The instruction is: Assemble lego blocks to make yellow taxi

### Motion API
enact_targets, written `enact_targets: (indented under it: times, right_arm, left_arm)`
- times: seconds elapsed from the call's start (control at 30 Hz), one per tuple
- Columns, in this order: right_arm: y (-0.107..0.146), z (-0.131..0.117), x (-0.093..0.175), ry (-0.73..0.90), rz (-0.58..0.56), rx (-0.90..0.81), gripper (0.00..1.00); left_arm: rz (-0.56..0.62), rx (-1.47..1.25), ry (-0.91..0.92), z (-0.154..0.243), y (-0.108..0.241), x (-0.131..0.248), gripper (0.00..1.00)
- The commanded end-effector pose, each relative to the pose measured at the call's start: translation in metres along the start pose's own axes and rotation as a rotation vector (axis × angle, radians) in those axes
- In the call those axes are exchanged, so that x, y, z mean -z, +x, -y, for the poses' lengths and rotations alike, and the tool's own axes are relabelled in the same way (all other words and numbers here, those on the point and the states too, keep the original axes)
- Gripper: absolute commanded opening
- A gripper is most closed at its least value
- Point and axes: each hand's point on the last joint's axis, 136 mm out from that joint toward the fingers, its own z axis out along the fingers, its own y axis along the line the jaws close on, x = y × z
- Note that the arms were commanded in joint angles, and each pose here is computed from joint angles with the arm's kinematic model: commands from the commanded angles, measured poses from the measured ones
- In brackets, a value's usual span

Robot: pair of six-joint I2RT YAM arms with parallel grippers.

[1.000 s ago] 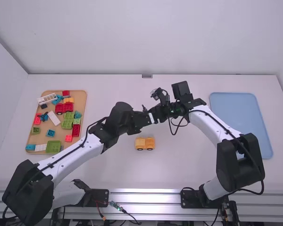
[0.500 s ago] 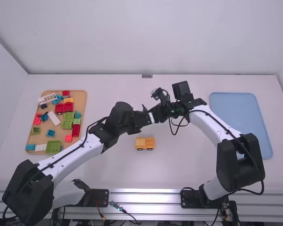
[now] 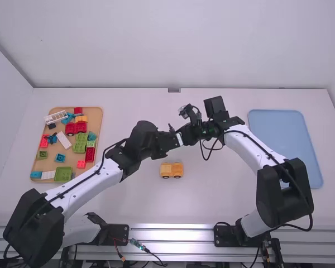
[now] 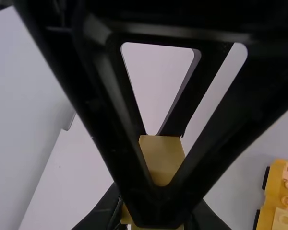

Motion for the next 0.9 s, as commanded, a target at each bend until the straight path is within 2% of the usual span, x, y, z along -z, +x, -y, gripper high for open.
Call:
enact_targets:
  times: [0.0,0.03,0.13,0.17,0.2,0.23,0.27,0.3,0.47,0.57,0.8,0.87]
  right_arm:
    - [0.002,-0.001,0.001,0.014,-0.010,0.029,0.25]
    - [0.002,-0.001,0.001,0.014,-0.010,0.029,0.25]
    - [0.002,-0.001,0.001,0.016,-0.011,0.029,0.24]
    - [0.002,-0.001,0.001,0.014,-0.010,0.030,0.24]
    - [0.002,-0.001,0.001,0.015,-0.010,0.030,0.23]
    - [0.002,-0.001,0.001,0.016,-0.010,0.030,0.23]
    - [0.002,0.000,0.001,0.022,-0.011,0.029,0.22]
    - [0.002,0.000,0.001,0.022,-0.010,0.031,0.21]
    - [0.002,0.000,0.001,0.023,-0.010,0.074,0.21]
    - [0.002,0.006,0.006,0.036,-0.005,0.098,0.21]
    - [0.009,0.021,0.022,0.071,-0.018,0.251,0.21]
    - [0.016,0.028,0.026,0.106,-0.051,0.317,0.20]
  left_arm:
    - [0.029,0.012,-0.065,-0.020,-0.012,0.004,0.15]
    - [0.031,0.011,-0.066,-0.020,-0.013,0.004,0.18]
    - [0.031,0.014,-0.072,-0.022,-0.012,0.004,0.39]
    - [0.033,0.011,-0.069,-0.021,-0.013,0.004,0.50]
    - [0.031,0.013,-0.072,-0.022,-0.013,0.004,0.73]
    - [0.028,0.020,-0.073,-0.022,-0.012,0.004,0.87]
    - [0.027,0.022,-0.073,-0.023,-0.011,0.004,0.96]
    - [0.027,0.023,-0.072,-0.022,-0.011,0.004,0.99]
    - [0.008,0.104,-0.092,-0.027,-0.007,0.011,0.99]
    - [0.007,0.102,-0.031,-0.017,-0.011,0.022,0.99]
    - [0.095,0.112,0.132,-0.013,-0.037,0.058,0.99]
    - [0.156,0.120,0.213,-0.012,-0.045,0.069,0.99]
